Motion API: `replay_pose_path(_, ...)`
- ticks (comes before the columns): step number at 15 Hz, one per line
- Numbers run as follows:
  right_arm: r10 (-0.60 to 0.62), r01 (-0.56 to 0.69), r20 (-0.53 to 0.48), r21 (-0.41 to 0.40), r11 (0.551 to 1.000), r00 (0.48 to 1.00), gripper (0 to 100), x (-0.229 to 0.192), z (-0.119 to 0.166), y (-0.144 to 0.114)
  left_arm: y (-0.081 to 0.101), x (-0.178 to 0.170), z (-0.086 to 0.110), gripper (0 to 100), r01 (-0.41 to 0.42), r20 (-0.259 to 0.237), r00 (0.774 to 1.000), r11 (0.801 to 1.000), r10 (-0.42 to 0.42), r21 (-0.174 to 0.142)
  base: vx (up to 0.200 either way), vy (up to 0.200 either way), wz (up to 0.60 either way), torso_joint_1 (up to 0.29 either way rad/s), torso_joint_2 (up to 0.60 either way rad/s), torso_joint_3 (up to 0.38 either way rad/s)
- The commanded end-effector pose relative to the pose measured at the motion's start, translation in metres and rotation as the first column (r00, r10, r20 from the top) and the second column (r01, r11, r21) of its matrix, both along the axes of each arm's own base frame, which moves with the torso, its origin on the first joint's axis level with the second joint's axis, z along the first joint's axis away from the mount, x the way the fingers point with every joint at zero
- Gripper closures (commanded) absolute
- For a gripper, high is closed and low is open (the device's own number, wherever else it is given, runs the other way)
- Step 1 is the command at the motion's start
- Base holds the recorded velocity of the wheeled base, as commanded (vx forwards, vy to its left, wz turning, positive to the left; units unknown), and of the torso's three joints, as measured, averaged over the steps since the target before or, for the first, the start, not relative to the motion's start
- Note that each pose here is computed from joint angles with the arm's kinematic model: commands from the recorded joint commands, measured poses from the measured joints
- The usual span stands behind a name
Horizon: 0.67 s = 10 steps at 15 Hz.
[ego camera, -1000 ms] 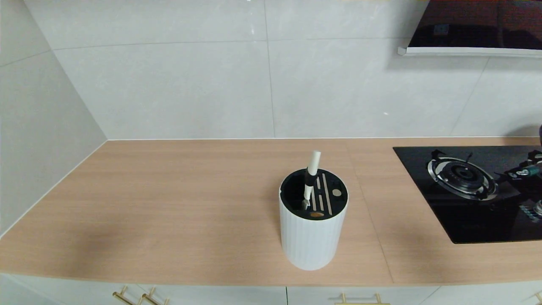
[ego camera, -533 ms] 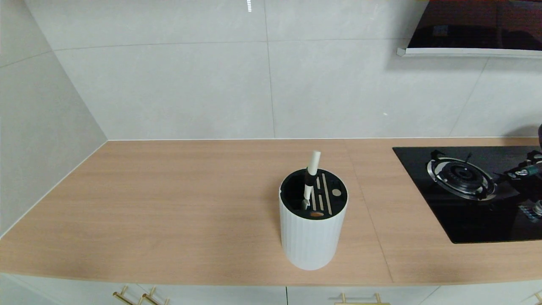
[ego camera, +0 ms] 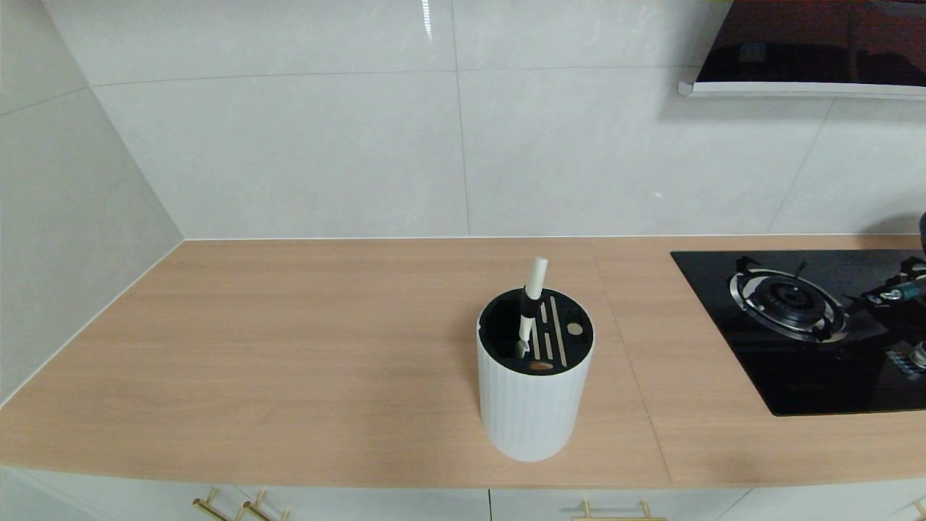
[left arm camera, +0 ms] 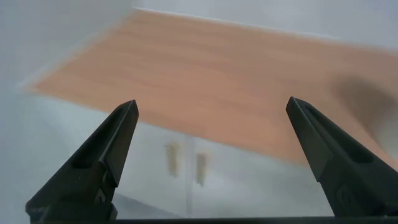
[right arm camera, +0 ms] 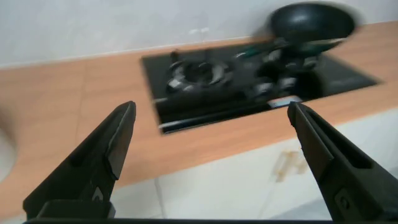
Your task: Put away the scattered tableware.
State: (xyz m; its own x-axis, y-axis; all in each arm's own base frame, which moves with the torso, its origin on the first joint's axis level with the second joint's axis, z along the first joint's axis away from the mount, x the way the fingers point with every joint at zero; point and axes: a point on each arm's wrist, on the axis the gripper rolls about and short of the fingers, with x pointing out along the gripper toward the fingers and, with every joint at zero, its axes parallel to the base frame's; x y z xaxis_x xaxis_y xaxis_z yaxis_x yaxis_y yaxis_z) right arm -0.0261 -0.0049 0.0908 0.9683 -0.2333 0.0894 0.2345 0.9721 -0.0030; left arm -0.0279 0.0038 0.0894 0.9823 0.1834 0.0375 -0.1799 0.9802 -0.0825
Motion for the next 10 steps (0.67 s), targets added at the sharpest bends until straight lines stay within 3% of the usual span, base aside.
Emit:
replay_pose_path(1,0.074,-0.073,-0.048,0.010,0.997,0.996,0,0.0030,-0.0104,0.0016,-0.0016,0.0028,-0.0071,0,0.072,-0.025,0.997,0.997,-0.071,0.035,0.000,0.000,0.00,0.000,0.00,0.000)
replay_pose_path(2,0.141,-0.140,-0.055,0.010,0.990,0.989,0,0.0034,-0.0115,0.0031,-0.0025,0.0034,-0.0088,0,0.111,-0.039,0.993,0.990,-0.108,0.082,0.000,0.000,0.00,0.000,0.00,0.000)
replay_pose_path(4,0.228,-0.229,-0.102,0.005,0.973,0.968,0,0.0033,-0.0155,0.0050,-0.0034,0.0059,-0.0134,0,0.172,-0.063,0.984,0.981,-0.167,0.093,0.000,0.000,0.00,0.000,0.00,0.000)
replay_pose_path(10,0.234,-0.235,-0.098,0.003,0.972,0.967,0,0.0035,-0.0156,0.0051,-0.0034,0.0052,-0.0136,0,0.170,-0.050,0.985,0.983,-0.166,0.073,0.000,0.000,0.00,0.000,0.00,0.000)
